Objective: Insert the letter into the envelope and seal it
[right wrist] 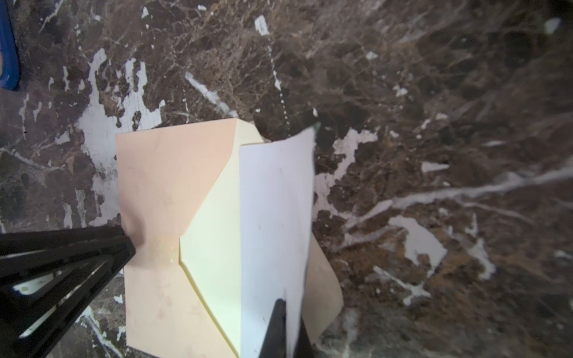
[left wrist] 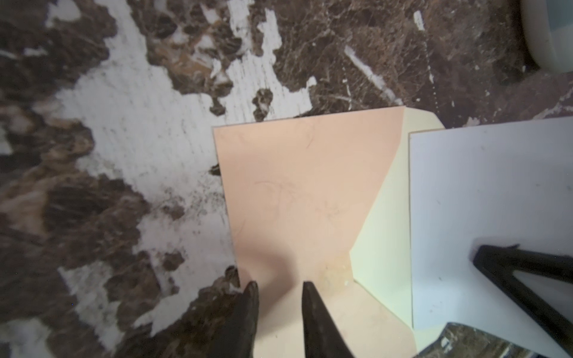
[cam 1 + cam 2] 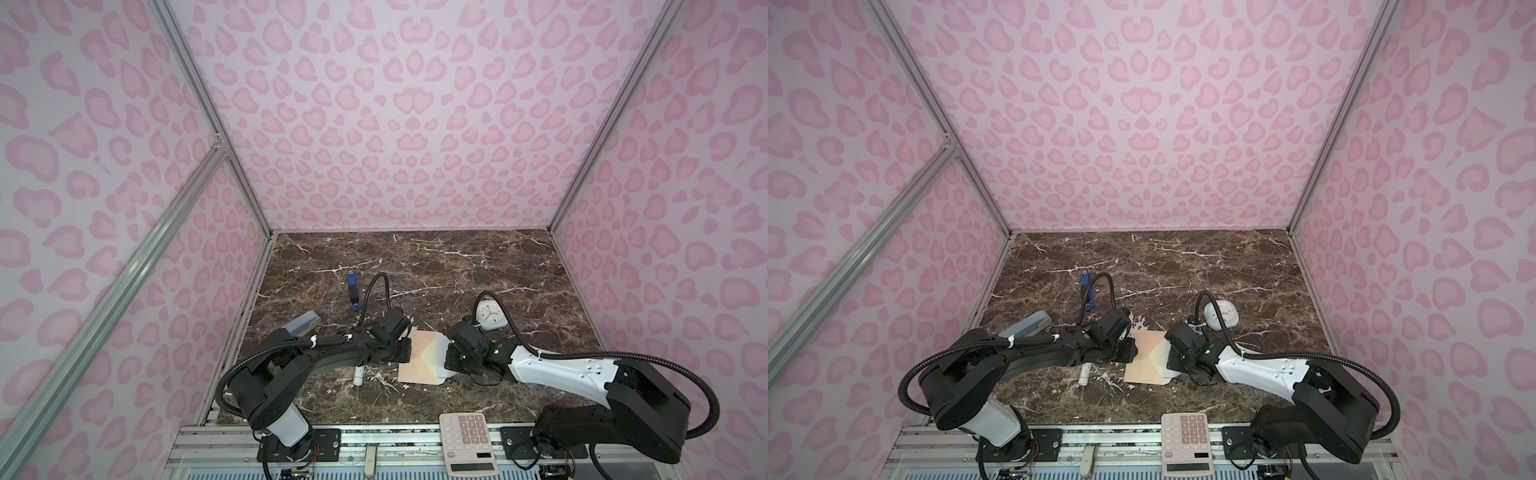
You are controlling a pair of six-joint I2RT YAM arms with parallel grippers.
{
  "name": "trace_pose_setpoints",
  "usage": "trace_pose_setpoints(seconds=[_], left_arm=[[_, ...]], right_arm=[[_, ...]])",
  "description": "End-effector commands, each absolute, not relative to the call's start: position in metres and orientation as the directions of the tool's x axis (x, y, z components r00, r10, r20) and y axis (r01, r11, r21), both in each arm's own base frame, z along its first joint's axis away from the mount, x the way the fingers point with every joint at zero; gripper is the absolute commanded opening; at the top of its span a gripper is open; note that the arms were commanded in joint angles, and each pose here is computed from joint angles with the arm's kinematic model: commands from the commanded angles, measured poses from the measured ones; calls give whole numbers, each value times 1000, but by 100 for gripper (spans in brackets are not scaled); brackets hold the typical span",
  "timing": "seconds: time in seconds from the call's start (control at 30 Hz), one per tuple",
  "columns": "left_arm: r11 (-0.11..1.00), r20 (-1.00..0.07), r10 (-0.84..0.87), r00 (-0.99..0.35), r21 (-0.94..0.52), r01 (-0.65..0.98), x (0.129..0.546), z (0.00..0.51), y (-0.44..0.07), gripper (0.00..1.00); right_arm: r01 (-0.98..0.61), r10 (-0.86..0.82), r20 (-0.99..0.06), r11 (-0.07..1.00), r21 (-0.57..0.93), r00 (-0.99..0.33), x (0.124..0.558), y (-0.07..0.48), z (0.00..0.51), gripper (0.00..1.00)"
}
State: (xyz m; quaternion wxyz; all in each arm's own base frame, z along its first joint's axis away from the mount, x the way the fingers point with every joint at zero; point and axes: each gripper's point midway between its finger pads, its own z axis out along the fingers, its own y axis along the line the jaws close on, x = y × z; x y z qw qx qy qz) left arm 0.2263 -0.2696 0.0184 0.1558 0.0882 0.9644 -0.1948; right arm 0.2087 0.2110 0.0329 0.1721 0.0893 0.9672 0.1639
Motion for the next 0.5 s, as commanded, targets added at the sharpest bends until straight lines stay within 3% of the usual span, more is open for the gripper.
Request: trace_pose_setpoints(seconds=[0.0, 0.47], left_arm=[[949, -202, 117, -972, -265, 169, 198, 1, -239, 30], [945, -196, 137, -971, -267, 187, 199, 1, -245, 31]], right_arm=[[101, 199, -291, 942, 319, -936, 208, 209, 31, 0], [54, 124, -223, 953, 297, -967, 210, 221, 28, 0]])
